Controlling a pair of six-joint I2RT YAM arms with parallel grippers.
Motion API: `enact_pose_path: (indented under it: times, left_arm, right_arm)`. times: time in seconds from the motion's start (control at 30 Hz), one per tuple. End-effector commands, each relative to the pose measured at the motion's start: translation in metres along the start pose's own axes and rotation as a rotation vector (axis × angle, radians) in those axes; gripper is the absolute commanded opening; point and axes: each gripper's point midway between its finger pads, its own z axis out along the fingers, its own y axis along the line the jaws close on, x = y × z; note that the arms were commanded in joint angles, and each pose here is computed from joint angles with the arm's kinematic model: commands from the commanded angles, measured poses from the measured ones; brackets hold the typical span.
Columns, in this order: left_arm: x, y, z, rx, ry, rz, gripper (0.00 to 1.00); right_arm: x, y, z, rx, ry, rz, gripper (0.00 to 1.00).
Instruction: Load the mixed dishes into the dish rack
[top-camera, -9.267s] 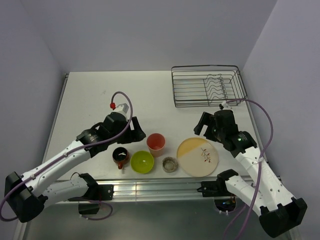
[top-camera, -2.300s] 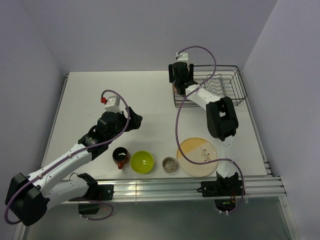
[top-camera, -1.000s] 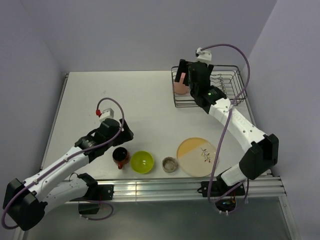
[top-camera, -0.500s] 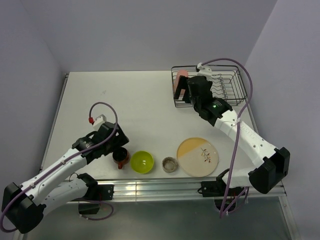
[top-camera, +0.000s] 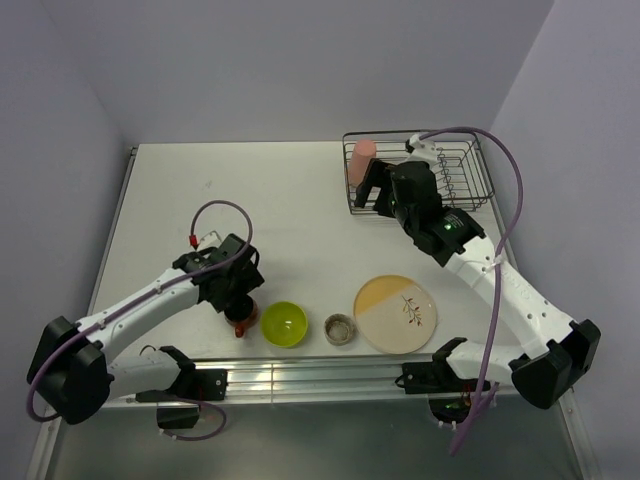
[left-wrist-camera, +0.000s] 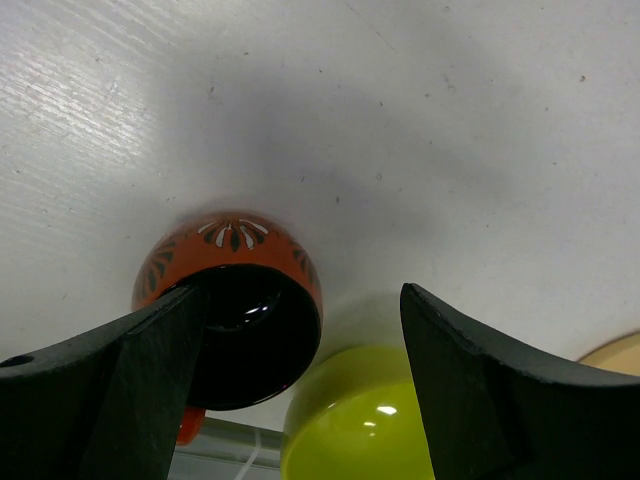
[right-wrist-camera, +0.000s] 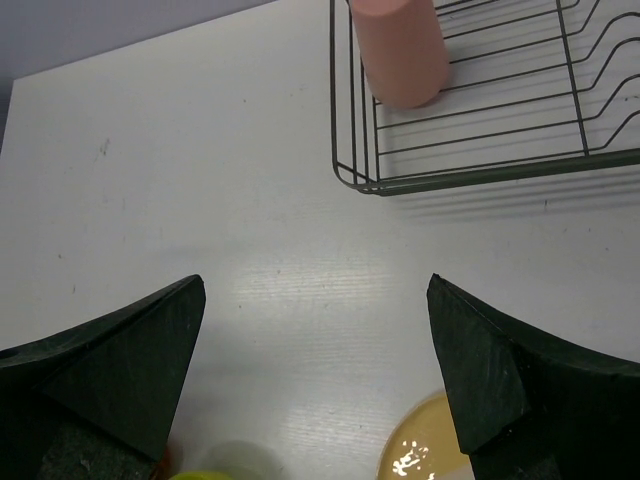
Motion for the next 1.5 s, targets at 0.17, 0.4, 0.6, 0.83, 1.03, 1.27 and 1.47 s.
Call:
enact_pose_path:
  times: [0.17,0.4,0.6,0.83,1.03,1.27,1.47]
  left_arm:
    - [0.000,-0.012,0.010,-0.041,0.021,-0.017,0.83]
    - [-0.003,-0.009,0.004,-0.042,0.005,0.012,0.80]
    - [-0.024,-0.017,-0.029,0.014,-0.104,0.064,0.80]
    - [0.004,-0.067,-0.047,0.316,-0.017,0.353,0.81]
    - [0.020,-0.084,-0.066,0.554,-0.016,0.482,0.68]
    - [0.031,-0.078,-0.057,0.553,0.022,0.607,0.65]
    - [0.039,-0.077,-0.043,0.520,0.064,0.629,0.63]
  right_arm:
    - [-0.008,-0.011,-0.014,0.015,-0.053,0.016,1.00]
    - [0.005,-0.017,-0.015,0.014,-0.021,0.003,1.00]
    - [0.014,-0.018,-0.014,0.005,-0.002,-0.003,1.00]
    - [0.013,-0.017,-0.017,-0.007,0.001,-0.014,1.00]
    - [0.015,-0.022,-0.021,-0.003,-0.003,-0.039,1.00]
    - [0.013,-0.023,-0.029,-0.028,-0.020,-0.046,1.00]
    - [0.013,-0.021,-0.035,-0.060,-0.035,-0.045,1.00]
